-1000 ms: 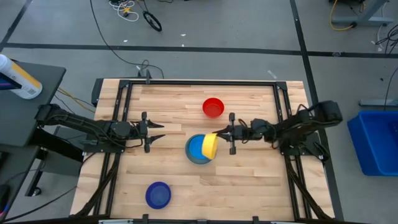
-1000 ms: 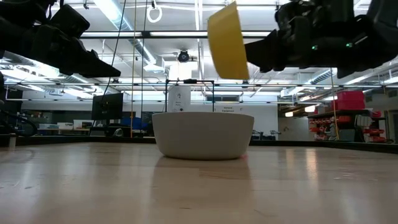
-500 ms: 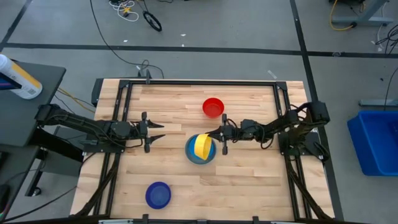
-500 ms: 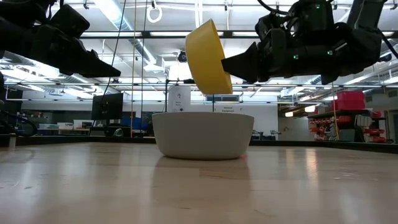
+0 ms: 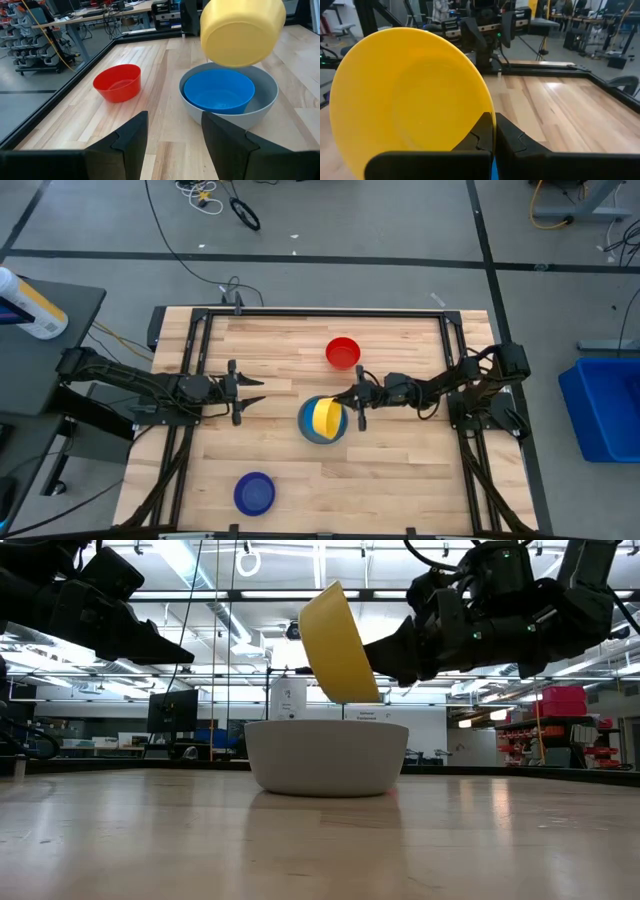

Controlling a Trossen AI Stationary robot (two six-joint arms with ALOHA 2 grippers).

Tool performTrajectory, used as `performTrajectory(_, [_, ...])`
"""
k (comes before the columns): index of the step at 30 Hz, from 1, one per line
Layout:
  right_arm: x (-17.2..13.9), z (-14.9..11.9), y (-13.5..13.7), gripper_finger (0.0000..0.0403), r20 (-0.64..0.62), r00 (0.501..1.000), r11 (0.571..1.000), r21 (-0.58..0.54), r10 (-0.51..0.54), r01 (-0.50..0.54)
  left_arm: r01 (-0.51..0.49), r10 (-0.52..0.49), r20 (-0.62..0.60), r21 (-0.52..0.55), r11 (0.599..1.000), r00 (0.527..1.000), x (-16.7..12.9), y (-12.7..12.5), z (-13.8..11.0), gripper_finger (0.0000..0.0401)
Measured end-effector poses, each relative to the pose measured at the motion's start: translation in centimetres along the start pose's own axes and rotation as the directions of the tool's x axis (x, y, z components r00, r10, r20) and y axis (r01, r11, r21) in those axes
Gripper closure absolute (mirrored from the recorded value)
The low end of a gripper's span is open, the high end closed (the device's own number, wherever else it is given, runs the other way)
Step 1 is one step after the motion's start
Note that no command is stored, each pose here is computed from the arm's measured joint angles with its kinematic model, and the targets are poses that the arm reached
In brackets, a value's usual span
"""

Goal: Nest bowls inside each other
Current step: Stack the yellow bowl on the light blue bowl

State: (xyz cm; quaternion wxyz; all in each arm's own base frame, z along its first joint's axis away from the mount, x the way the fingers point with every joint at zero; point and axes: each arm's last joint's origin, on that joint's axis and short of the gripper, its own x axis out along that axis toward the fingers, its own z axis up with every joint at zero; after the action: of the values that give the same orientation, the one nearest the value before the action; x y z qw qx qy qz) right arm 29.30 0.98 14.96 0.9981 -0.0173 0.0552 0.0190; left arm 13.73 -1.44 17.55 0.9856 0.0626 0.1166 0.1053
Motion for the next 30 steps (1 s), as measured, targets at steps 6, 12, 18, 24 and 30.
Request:
performTrajectory(6, [1.6,1.0,0.0,0.0403,-0.065,0.997,1.000,0.006,0.030,-0.030,0.000,0.000,0.000,0.000,1.000,1.000,0.0,0.0,0.0,0.0207])
performTrajectory(12, [3.3,2.2,0.0,0.0403,-0.169,0.985,0.999,0.009,0.041,-0.040,0.000,0.000,0.000,0.000,1.000,1.000,0.0,0.0,0.0,0.0207])
performTrajectory(18, [4.0,2.6,-0.3,0.0403,-0.256,0.965,0.998,0.026,0.064,-0.059,0.002,-0.002,0.000,0.000,1.000,1.000,0.0,0.0,0.0,0.0207])
performTrajectory(24, [4.4,3.2,-0.9,0.0403,-0.334,0.940,0.998,0.043,0.067,-0.056,0.004,-0.004,0.000,0.000,1.000,1.000,0.0,0.0,0.0,0.0207])
performTrajectory(30, [4.9,4.0,-1.3,0.0403,-0.399,0.913,0.996,0.051,0.081,-0.066,0.004,-0.004,0.000,0.000,1.000,1.000,0.0,0.0,0.0,0.0207])
